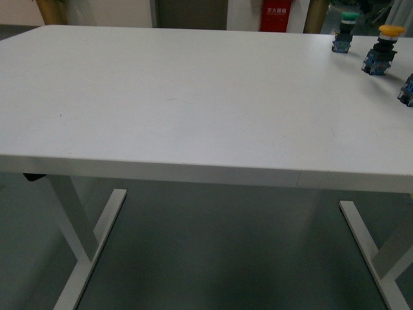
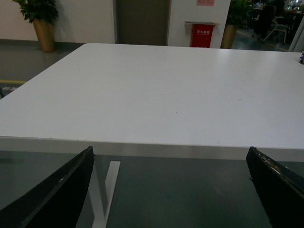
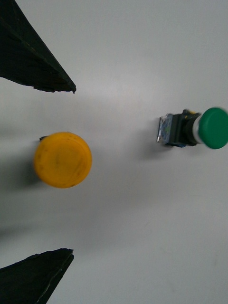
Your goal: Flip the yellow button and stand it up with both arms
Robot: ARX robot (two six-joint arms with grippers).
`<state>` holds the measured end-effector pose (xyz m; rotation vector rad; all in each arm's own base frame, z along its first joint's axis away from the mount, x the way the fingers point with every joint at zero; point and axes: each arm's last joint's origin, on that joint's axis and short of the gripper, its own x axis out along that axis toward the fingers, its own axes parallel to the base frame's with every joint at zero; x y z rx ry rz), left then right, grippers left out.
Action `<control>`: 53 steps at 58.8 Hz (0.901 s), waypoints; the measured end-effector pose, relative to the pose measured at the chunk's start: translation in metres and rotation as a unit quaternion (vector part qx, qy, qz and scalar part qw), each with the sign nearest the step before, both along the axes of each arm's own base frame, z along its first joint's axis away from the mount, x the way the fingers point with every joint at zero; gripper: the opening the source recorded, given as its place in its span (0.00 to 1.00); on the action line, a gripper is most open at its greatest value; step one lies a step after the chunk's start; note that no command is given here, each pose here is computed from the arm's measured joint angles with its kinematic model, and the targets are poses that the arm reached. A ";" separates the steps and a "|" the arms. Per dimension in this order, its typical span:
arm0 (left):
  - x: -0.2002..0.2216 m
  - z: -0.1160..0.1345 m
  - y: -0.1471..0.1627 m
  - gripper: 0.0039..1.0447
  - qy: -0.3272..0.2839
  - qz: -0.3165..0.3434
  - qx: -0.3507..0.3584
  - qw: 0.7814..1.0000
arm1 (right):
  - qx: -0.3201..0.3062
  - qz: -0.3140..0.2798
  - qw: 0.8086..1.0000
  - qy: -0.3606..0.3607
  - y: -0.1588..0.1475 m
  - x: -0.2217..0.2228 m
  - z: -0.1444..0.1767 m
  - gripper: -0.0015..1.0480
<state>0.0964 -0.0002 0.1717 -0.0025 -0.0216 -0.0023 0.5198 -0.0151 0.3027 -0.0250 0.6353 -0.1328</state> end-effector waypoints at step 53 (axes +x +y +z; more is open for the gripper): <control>0.000 0.000 0.000 0.94 0.000 0.000 0.000 1.000 | 0.028 0.061 0.941 -0.333 -0.025 -0.275 0.014 0.51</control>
